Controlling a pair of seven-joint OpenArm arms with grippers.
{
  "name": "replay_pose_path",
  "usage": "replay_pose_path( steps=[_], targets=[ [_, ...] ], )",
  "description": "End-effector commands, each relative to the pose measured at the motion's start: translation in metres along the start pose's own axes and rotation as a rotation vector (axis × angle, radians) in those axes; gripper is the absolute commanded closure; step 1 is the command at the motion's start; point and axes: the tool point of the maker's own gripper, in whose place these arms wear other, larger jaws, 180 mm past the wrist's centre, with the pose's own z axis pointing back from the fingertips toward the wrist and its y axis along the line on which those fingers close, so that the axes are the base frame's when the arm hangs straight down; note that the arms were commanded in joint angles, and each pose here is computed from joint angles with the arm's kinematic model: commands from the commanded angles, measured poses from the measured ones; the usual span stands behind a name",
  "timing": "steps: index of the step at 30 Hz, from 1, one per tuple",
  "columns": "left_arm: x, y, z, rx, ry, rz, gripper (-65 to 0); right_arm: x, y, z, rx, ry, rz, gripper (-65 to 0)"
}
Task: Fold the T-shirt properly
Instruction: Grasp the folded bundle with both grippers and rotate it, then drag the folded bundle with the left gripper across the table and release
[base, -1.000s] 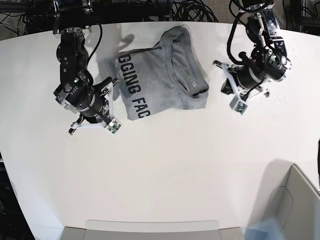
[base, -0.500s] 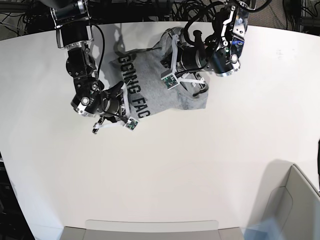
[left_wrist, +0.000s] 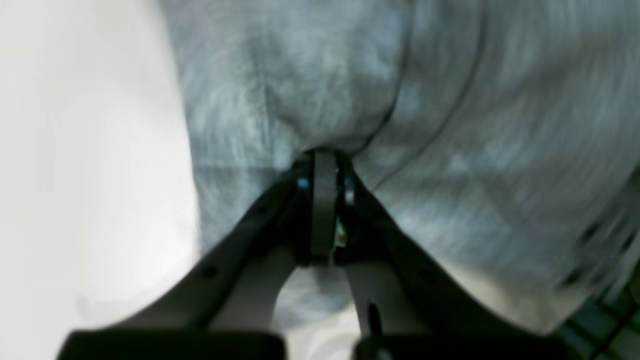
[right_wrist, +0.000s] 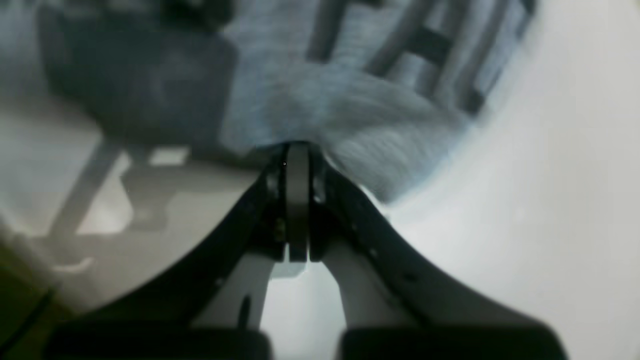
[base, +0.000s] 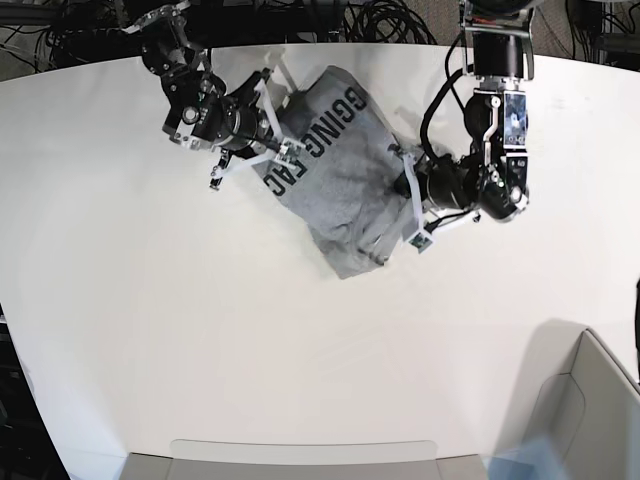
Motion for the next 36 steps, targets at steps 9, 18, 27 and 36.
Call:
replay_pose_path(
  steps=[9,18,27,36],
  targets=[
    [0.077,0.012,0.005,-0.025,-0.108,-0.009,0.0,0.071,0.055,0.005,0.106,-0.187,0.030,0.0],
    [0.082,0.011,0.045,0.062,-0.253,-0.021,0.0,-0.009,-0.062,0.064,-0.263,-0.156,-0.328,0.0],
    [0.046,-0.110,0.030,-0.139,-0.510,0.010,0.0,-0.111,-0.095,0.098,-0.444,-0.006,-0.572,0.0],
    [0.028,-0.084,-0.011,-0.096,-0.655,0.366,0.0,-0.112,-0.087,0.093,-0.418,0.007,-0.565,0.0]
  ],
)
